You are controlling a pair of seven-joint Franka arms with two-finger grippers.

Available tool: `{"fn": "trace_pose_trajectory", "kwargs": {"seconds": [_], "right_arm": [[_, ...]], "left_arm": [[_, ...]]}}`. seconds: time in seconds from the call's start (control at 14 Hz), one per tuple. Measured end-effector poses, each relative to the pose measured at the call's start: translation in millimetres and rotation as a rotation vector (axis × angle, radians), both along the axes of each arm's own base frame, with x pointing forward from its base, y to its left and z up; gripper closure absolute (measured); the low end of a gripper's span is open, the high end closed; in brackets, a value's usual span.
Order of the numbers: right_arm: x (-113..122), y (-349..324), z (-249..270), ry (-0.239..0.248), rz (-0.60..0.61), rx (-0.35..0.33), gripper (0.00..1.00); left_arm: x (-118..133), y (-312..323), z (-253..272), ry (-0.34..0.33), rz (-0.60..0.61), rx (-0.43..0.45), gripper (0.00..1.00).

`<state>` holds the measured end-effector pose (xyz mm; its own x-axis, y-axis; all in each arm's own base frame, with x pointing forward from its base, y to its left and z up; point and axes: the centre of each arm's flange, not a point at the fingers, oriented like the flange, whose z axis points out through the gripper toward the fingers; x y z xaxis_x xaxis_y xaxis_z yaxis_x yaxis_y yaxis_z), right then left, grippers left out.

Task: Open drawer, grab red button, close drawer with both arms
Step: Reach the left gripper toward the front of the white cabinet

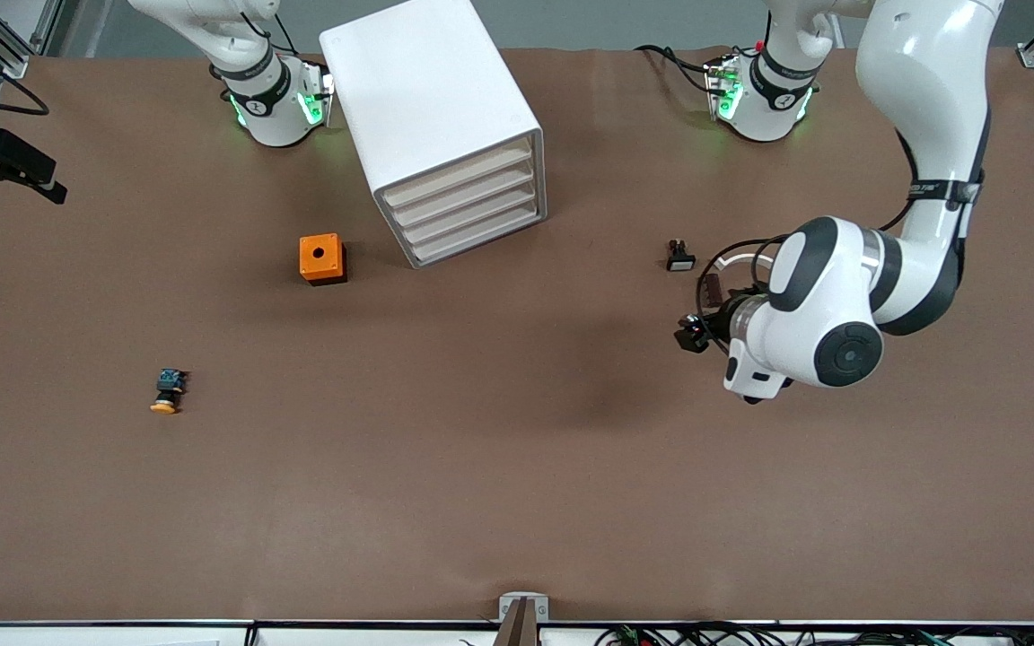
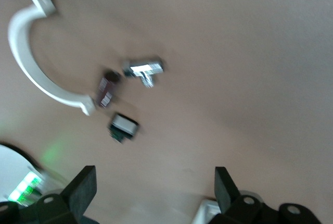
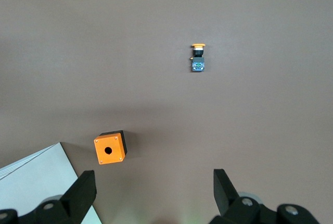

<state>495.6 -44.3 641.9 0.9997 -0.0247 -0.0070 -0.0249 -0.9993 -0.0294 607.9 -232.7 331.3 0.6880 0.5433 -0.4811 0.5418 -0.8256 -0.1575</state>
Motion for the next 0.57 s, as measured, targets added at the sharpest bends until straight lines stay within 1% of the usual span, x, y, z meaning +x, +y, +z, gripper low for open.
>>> {"fn": "trace_pose_trajectory", "kwargs": {"seconds": [0.14, 0.36, 0.57], "right_arm": [[0.0, 0.0, 0.0, 0.000, 0.000, 0.000, 0.00], [0.1, 0.2, 0.0, 0.000, 0.000, 0.000, 0.00], [0.2, 0.5, 0.1, -0.001, 0.001, 0.000, 0.00]], "left_arm": [[-7.8, -25.5, -6.0, 0.046, 0.076, 0.005, 0.00], [-21.7, -60.9, -22.3, 0.160, 0.251, 0.034, 0.00], [-24.7, -79.5, -32.8, 0.275, 0.446, 0.081, 0.00]]}}
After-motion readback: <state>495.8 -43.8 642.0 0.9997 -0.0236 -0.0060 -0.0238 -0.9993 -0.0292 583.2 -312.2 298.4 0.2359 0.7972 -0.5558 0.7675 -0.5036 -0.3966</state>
